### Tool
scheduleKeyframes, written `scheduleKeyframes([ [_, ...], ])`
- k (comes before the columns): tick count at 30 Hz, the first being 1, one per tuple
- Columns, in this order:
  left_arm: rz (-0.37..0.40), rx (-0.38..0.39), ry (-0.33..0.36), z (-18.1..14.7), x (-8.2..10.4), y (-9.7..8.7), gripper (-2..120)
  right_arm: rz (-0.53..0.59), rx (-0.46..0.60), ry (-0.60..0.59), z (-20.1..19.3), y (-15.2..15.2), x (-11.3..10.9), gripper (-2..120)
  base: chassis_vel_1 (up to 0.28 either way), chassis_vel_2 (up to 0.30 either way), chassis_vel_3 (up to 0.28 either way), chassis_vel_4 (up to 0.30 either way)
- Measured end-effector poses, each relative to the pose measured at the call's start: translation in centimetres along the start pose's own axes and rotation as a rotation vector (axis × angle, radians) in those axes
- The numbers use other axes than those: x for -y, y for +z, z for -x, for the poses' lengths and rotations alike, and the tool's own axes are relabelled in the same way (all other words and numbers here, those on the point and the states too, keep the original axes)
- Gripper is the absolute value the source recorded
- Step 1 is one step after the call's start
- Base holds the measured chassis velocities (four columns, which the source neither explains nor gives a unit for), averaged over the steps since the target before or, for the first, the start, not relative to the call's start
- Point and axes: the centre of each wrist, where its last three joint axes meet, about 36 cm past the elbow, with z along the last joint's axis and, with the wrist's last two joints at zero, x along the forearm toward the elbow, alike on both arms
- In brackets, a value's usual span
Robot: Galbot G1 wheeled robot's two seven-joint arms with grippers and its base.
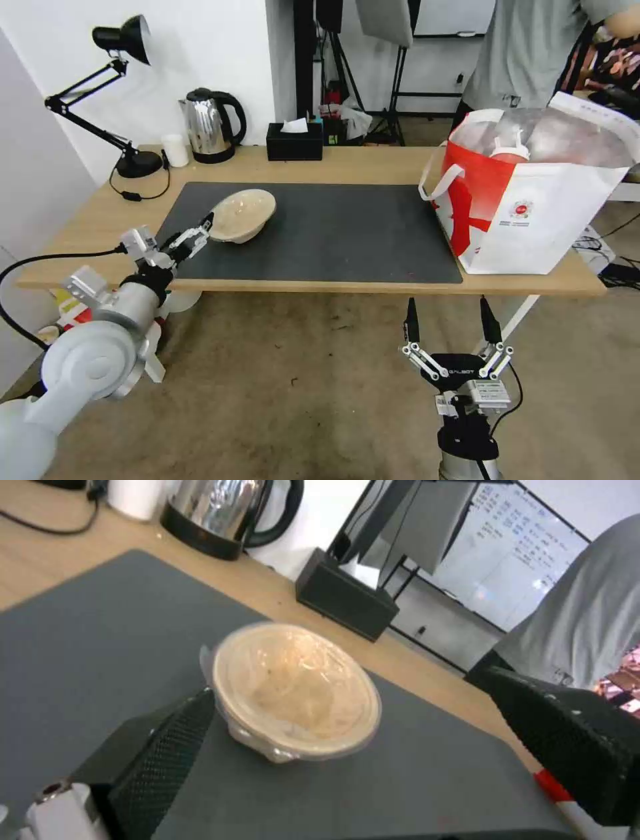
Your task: Pick up the trash from the table and place it into the takeout bag.
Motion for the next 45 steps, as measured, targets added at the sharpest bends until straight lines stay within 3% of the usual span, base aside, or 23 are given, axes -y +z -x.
scheduleKeyframes([
  [45,0.012,-0.055,-0.012,5.7,-1.4,3.3,100,0.0,0.0,0.0,0.0,0.0,0.0,100,0.0,0.0,0.0,0.0],
])
